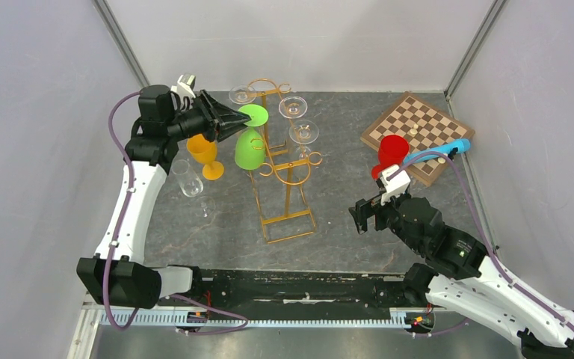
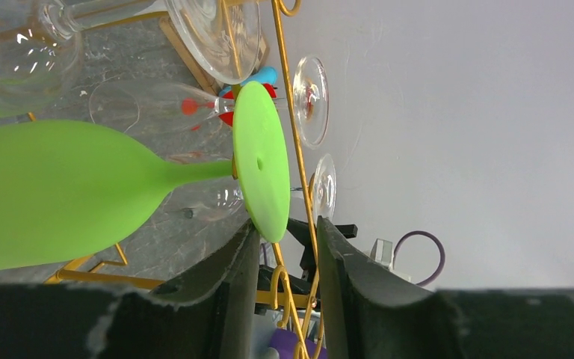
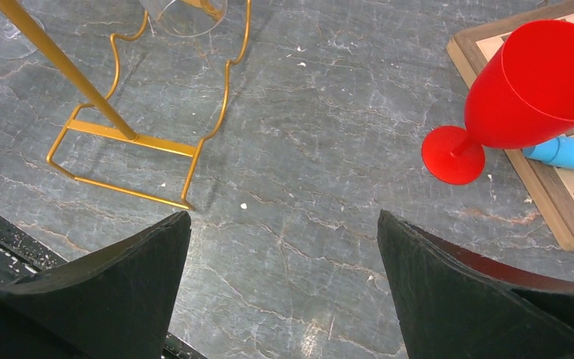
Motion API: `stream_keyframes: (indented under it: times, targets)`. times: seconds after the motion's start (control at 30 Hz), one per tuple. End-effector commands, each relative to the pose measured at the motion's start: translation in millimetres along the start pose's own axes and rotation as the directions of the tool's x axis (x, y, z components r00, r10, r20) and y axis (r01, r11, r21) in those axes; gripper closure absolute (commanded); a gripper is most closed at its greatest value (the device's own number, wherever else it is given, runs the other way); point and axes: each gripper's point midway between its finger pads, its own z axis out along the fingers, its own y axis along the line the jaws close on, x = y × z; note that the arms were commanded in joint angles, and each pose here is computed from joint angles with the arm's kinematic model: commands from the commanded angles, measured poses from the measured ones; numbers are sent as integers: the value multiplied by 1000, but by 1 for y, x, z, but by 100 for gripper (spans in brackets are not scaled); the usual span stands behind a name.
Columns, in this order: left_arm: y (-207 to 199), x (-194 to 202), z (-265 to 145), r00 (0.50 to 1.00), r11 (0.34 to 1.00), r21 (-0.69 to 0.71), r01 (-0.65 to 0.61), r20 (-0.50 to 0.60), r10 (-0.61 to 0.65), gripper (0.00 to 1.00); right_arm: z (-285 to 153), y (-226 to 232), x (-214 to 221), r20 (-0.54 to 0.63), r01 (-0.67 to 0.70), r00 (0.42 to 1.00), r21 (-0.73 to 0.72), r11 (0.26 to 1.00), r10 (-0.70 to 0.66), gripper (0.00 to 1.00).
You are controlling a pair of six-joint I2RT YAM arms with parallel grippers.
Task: Take the wine glass off the wine glass rack
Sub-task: Pick up the wine glass from the wine rack.
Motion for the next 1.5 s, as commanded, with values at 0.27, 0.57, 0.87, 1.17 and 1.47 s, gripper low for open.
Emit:
stream_keyframes:
  times: [0.27, 0.57, 0.87, 1.17, 1.47]
  targets:
    - [-7, -5, -1, 997, 997, -6, -75, 13, 76, 84, 4, 2, -3, 24, -11, 1000, -4, 1000, 11, 2]
    - [-8, -3, -3, 996, 996, -3, -88, 10, 88, 98, 5, 3, 0, 20, -17, 1000, -8, 1000, 18, 2]
    - [-31, -2, -15, 992, 992, 30, -123, 27, 122, 98, 5, 5, 0, 20, -23, 1000, -14, 1000, 23, 2]
    - [-42, 1, -26, 987, 987, 24, -158, 40, 157, 98, 6, 6, 1, 17, -33, 999, -22, 999, 34, 2]
    - [-35, -2, -31, 978, 979, -44, -199, 58, 201, 98, 4, 8, -1, 17, -40, 999, -30, 999, 40, 2]
